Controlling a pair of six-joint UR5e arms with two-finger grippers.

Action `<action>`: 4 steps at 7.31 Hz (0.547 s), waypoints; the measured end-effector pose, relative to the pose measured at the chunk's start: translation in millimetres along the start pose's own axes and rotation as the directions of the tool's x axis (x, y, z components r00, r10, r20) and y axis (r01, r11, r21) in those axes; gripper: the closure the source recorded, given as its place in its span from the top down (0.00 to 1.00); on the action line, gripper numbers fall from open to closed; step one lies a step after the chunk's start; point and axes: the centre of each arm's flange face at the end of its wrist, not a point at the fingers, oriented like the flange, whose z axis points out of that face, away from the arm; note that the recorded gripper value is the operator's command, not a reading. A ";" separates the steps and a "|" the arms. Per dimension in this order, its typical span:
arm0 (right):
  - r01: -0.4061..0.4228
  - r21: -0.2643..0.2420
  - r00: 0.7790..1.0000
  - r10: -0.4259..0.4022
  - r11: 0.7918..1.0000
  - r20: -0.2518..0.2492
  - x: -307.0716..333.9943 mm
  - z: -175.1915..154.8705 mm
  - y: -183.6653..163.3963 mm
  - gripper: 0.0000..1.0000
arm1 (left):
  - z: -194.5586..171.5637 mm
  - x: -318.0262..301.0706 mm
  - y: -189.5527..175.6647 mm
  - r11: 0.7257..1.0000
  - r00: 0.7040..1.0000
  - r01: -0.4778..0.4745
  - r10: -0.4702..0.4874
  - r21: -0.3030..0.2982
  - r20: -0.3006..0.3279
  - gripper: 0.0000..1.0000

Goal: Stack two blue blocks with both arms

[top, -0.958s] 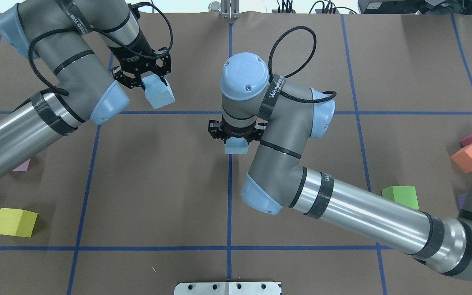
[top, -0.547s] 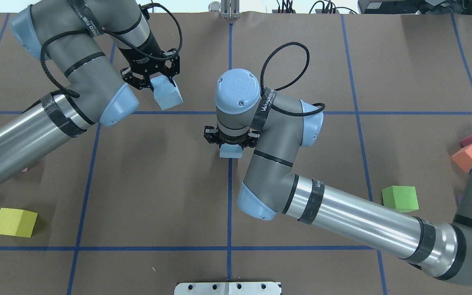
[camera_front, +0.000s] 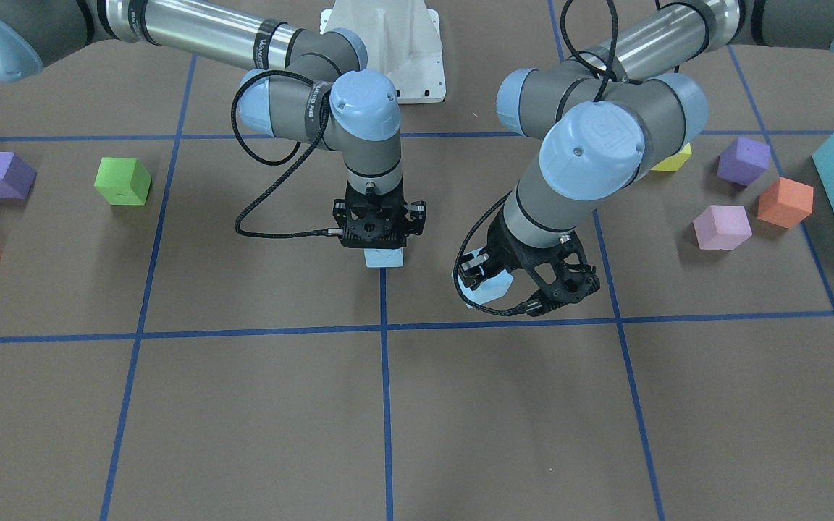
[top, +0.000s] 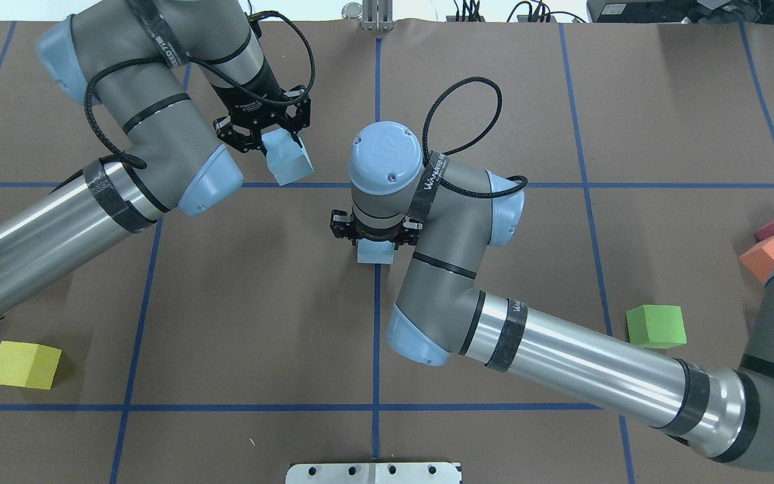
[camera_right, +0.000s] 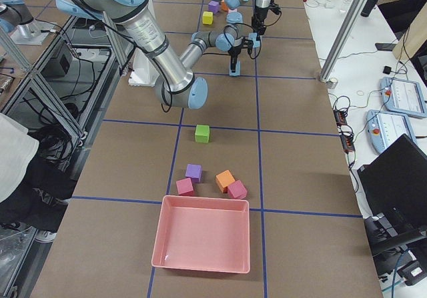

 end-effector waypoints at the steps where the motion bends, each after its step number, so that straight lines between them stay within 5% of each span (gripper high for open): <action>1: 0.010 0.006 1.000 -0.010 1.000 0.021 -1.6 -4.0 -0.4 1.00 | -0.9 2.6 1.7 1.000 1.000 -0.003 0.003 0.000 -0.003 0.45; 4: 0.050 0.021 0.996 -0.051 0.999 0.071 31.0 -29.0 -16.6 1.00 | 4.8 10.4 13.0 1.000 1.000 -0.028 0.028 -0.003 -0.007 0.44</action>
